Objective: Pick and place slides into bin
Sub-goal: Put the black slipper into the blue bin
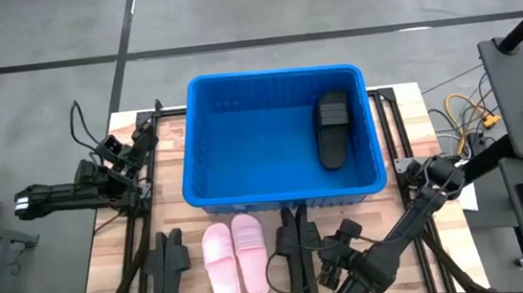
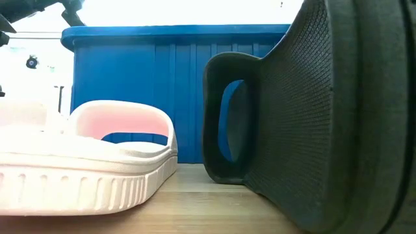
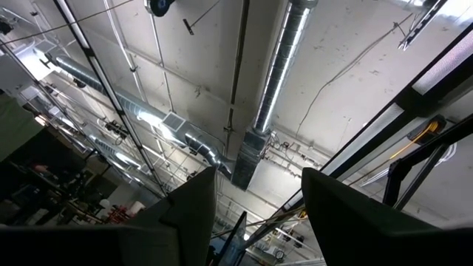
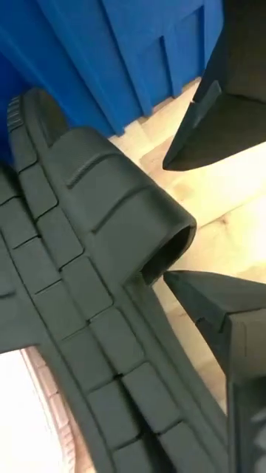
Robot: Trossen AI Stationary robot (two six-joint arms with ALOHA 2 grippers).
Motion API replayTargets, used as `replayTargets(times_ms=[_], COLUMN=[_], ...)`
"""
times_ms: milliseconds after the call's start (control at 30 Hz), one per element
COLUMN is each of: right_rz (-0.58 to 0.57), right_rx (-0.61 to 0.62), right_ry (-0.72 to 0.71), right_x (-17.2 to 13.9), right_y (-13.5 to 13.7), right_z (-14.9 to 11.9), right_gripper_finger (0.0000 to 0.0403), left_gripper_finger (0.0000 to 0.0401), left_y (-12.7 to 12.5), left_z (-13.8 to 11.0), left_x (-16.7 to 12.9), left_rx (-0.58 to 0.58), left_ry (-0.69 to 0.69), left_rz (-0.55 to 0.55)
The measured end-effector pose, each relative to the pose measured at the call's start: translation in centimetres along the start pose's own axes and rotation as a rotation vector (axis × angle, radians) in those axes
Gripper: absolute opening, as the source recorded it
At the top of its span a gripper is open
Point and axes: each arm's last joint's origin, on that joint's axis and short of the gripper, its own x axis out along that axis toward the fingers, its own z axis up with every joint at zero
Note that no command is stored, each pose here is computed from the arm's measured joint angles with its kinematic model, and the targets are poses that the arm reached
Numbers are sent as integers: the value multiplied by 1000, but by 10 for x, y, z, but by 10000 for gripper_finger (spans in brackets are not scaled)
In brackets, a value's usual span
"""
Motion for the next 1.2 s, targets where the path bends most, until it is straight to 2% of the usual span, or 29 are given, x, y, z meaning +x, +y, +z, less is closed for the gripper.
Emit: replayTargets(times_ms=[267,767,900,1200], right_rz=[-25,-47,-34,-23], right_rx=[-15,-1,26,55], right_ry=[-2,-33,-35,15], right_x=[7,13,13,13], right_y=[-3,-6,-4,-4], right_z=[-5,-8,-7,-9], right_gripper_finger=[188,169,135,24], left_gripper_finger=[183,183,183,183], left_y=[0,0,0,0], left_z=[0,0,0,0], left_x=[0,0,0,0], left_rx=[0,1,1,1], left_ry=[0,1,0,0], left_rz=[0,0,0,0])
